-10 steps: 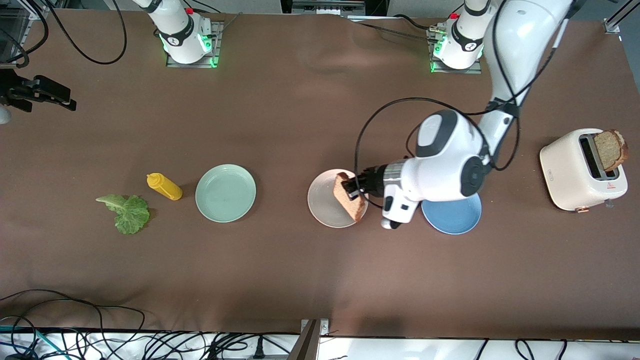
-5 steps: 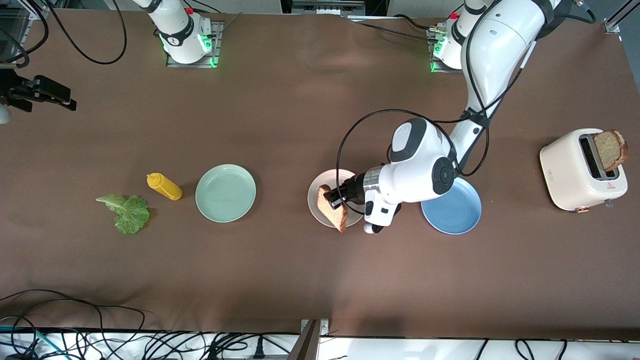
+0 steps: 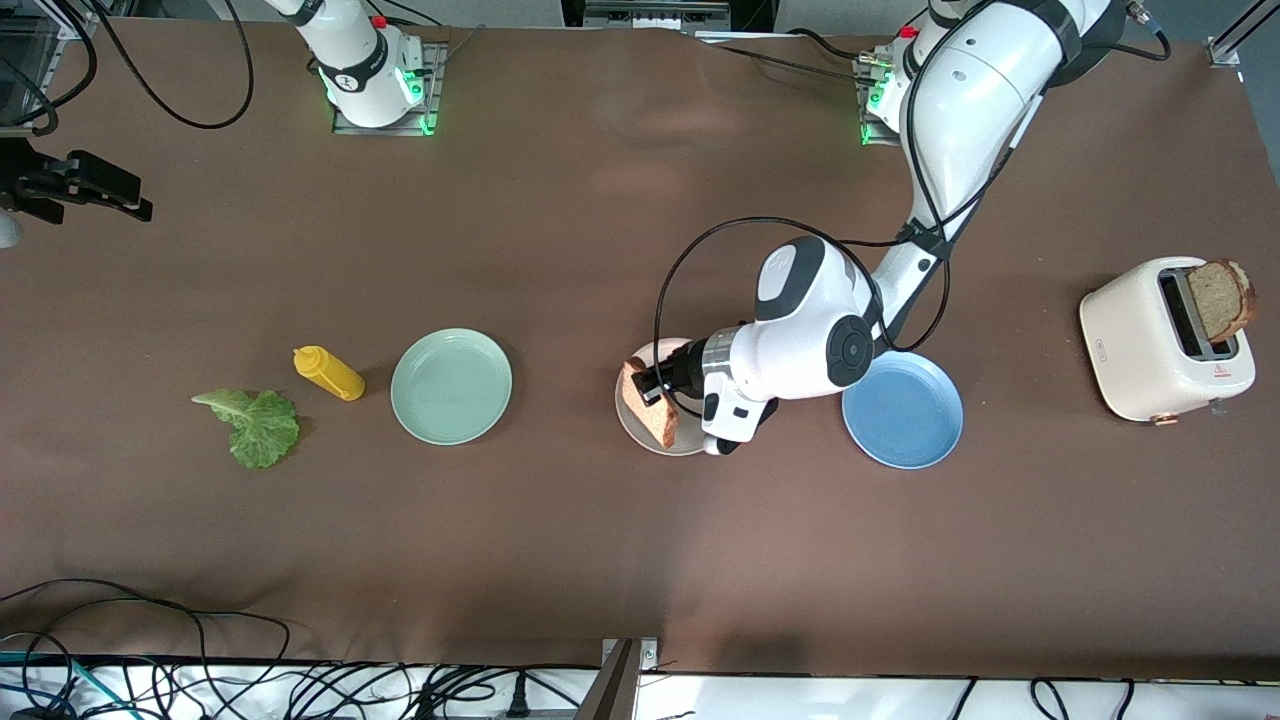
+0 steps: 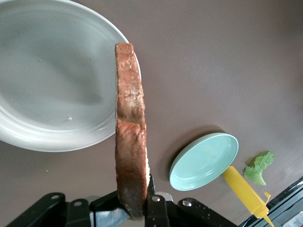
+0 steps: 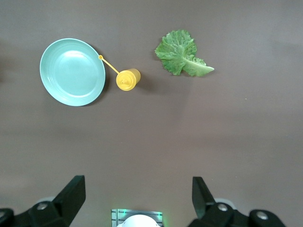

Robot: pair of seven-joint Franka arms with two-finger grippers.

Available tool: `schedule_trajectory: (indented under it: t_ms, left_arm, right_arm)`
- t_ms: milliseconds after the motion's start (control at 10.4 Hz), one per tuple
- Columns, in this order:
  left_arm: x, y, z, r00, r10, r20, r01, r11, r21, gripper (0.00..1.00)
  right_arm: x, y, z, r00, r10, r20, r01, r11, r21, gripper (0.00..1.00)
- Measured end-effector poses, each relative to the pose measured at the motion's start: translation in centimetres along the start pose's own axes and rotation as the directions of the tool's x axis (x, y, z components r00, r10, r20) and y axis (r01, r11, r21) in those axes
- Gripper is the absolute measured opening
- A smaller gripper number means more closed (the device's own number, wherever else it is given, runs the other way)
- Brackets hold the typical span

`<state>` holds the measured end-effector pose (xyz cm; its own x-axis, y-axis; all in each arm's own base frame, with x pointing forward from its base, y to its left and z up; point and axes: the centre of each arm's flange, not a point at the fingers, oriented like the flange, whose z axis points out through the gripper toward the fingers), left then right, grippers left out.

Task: Make sandwich on beige plate with both arms
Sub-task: 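Lower the toast onto the beige plate and open the left gripper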

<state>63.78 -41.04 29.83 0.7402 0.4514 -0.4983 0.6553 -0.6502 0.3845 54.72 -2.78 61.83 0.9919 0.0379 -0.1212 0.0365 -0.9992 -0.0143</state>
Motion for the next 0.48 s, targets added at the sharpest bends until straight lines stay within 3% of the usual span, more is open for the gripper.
schedule_trajectory:
  t_ms: [482]
  left_arm:
    - [0.5,-1.4,1.6,1.0,-0.016,0.012,0.016,0.999,0.033,0.08]
  right_arm:
    - [0.0,0.0,-0.1,1.0,0.0,-0.003,0.0,1.0,0.0,1.0]
